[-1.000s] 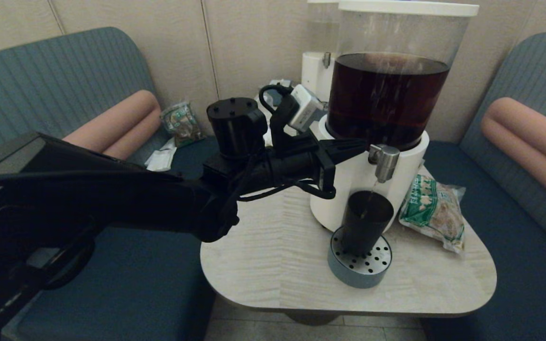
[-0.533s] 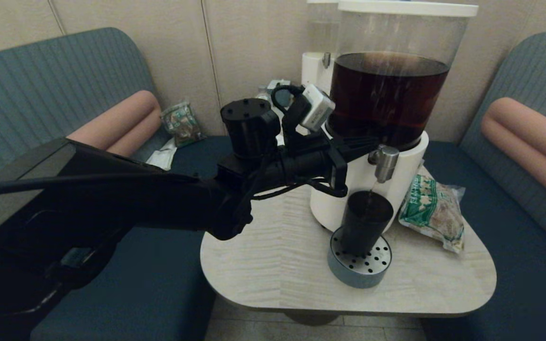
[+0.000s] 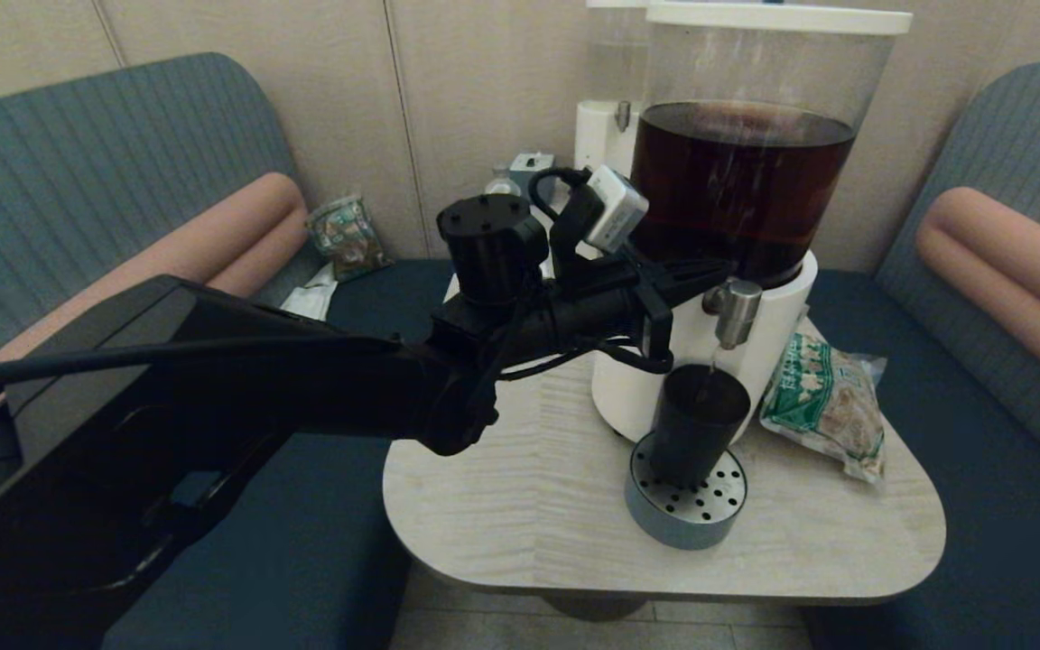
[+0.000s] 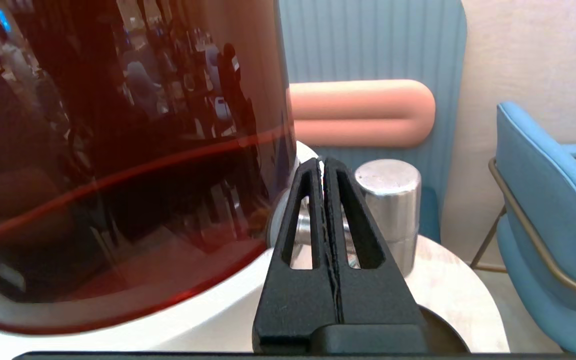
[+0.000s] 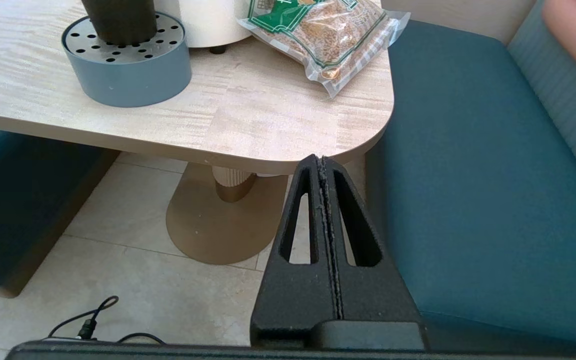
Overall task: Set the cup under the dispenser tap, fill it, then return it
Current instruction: Turn off the faucet
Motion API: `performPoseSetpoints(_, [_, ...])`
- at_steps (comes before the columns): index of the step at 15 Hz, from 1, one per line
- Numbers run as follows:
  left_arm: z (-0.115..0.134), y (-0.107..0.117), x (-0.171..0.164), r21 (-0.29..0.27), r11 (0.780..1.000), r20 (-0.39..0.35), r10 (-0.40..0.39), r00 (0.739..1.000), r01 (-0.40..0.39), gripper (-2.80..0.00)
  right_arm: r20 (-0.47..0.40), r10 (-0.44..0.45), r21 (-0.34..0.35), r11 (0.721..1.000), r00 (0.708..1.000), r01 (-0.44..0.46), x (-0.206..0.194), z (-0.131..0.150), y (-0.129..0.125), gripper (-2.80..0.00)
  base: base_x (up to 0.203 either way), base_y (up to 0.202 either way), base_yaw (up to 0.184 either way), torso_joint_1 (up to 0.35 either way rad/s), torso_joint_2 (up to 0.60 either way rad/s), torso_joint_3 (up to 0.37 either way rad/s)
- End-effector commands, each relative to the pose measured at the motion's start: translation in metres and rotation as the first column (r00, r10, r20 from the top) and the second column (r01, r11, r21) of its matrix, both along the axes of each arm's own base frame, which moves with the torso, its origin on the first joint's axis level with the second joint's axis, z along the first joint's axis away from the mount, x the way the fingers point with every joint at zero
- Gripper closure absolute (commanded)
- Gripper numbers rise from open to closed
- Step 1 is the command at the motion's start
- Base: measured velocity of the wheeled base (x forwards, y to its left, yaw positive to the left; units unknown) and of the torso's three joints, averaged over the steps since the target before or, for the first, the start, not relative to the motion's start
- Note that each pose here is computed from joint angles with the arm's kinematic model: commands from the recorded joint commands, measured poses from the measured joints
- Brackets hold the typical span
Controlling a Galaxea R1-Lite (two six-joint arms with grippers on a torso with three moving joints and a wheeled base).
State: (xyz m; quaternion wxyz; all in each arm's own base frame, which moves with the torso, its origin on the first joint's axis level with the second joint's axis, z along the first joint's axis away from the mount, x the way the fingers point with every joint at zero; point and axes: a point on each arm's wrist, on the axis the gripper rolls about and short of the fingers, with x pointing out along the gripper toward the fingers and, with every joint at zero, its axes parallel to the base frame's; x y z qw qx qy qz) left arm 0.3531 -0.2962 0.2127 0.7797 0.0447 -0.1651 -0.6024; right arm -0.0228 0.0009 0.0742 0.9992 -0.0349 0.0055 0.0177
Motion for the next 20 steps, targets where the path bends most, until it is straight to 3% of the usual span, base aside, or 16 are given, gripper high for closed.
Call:
performPoseSetpoints(1, [-0.010,-0.006,0.006,0.008,1.000,-0.010,-0.007,1.000,0.007,0.00,-0.001,0.000,-0.001,1.000,1.000,0.000,0.000,0.000,0.000,0.00,0.000,0.000,0.000,0.000,0.00,0.000])
performPoseSetpoints(20, [-0.032,-0.025,0.013,0.019,0.999,-0.025,-0.043,0.999,0.043,0.00,-0.001,0.000,-0.001,1.000,1.000,0.000,0.000,0.000,0.000,0.00,0.000,0.000,0.000,0.000,0.00,0.000])
